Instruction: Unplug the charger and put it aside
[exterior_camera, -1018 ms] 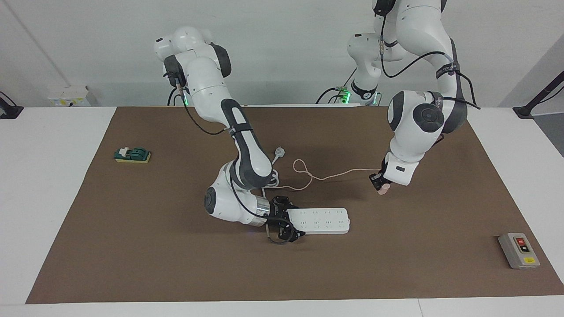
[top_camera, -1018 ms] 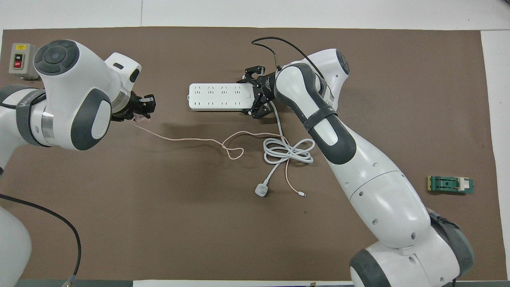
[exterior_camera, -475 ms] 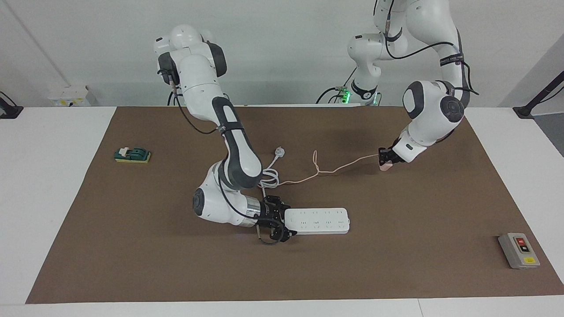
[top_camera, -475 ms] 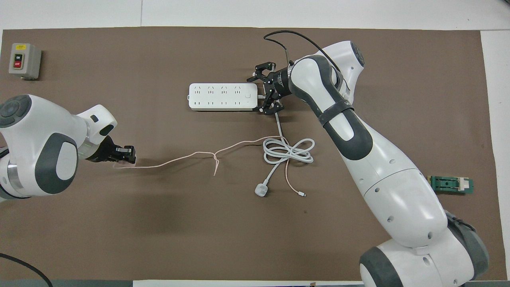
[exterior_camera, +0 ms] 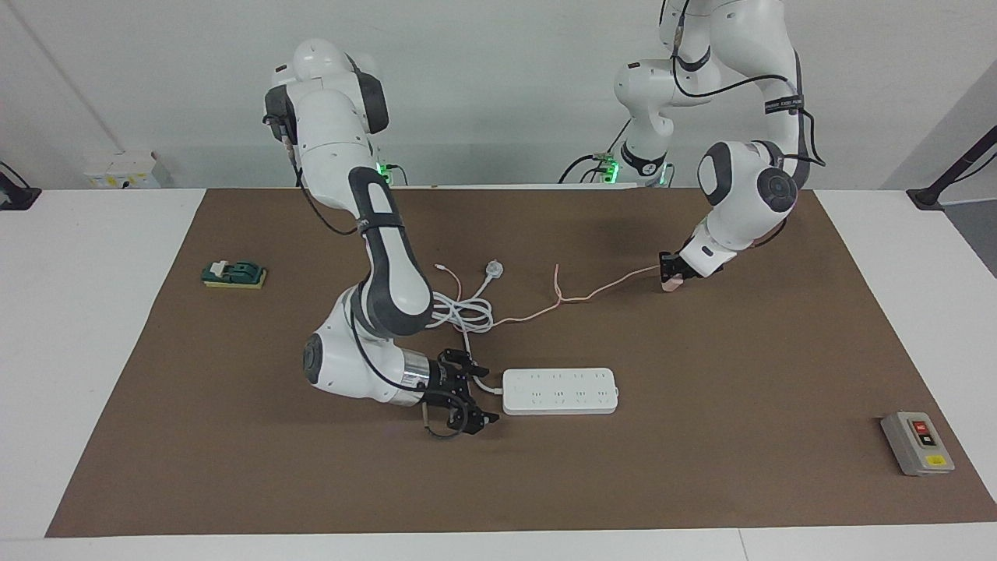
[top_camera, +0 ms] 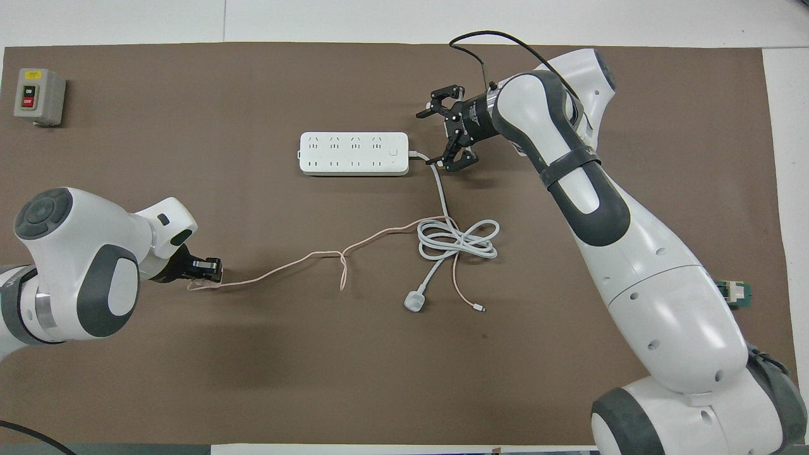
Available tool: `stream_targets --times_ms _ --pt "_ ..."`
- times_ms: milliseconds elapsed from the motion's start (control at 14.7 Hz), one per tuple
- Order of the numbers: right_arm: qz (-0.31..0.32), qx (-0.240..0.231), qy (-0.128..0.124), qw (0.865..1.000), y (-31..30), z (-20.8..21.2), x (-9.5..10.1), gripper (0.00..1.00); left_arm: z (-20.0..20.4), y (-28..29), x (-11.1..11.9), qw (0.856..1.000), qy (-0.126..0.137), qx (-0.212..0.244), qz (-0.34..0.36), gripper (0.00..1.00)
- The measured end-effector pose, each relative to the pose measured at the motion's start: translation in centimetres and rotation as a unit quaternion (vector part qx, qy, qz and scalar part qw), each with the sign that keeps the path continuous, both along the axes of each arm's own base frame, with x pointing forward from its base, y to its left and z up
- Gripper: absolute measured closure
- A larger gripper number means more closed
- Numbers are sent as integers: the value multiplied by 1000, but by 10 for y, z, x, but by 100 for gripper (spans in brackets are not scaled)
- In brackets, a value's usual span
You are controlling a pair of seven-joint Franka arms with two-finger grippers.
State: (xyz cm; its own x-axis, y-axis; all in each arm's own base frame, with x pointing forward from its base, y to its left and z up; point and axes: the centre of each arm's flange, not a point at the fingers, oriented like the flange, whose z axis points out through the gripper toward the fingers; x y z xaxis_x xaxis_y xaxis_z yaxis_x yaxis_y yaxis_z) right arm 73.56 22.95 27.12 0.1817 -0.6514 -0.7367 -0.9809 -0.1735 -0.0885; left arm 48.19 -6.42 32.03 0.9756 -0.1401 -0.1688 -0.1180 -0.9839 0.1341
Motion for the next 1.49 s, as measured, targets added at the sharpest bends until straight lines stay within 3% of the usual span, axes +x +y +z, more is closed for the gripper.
stream_targets --times_ms 204,611,882,1086,1357,1493 --pt "7 -14 -12 1000 -22 27 4 0 2 10 -5 1000 -6 -6 -2 64" --pt "46 -85 -51 994 -63 116 -2 0 10 74 3 999 -21 -10 39 1" --pt "86 -154 -78 981 -81 175 -17 0 50 91 26 998 -41 -13 50 0" --pt "154 -200 -120 960 -93 216 -33 0 96 90 43 997 -55 -17 47 0" --pt "266 -228 -184 918 -142 262 -51 0 156 90 56 996 -78 -8 52 0" --pt "337 -242 -216 884 -167 279 -60 0 182 90 59 993 -87 19 71 0"
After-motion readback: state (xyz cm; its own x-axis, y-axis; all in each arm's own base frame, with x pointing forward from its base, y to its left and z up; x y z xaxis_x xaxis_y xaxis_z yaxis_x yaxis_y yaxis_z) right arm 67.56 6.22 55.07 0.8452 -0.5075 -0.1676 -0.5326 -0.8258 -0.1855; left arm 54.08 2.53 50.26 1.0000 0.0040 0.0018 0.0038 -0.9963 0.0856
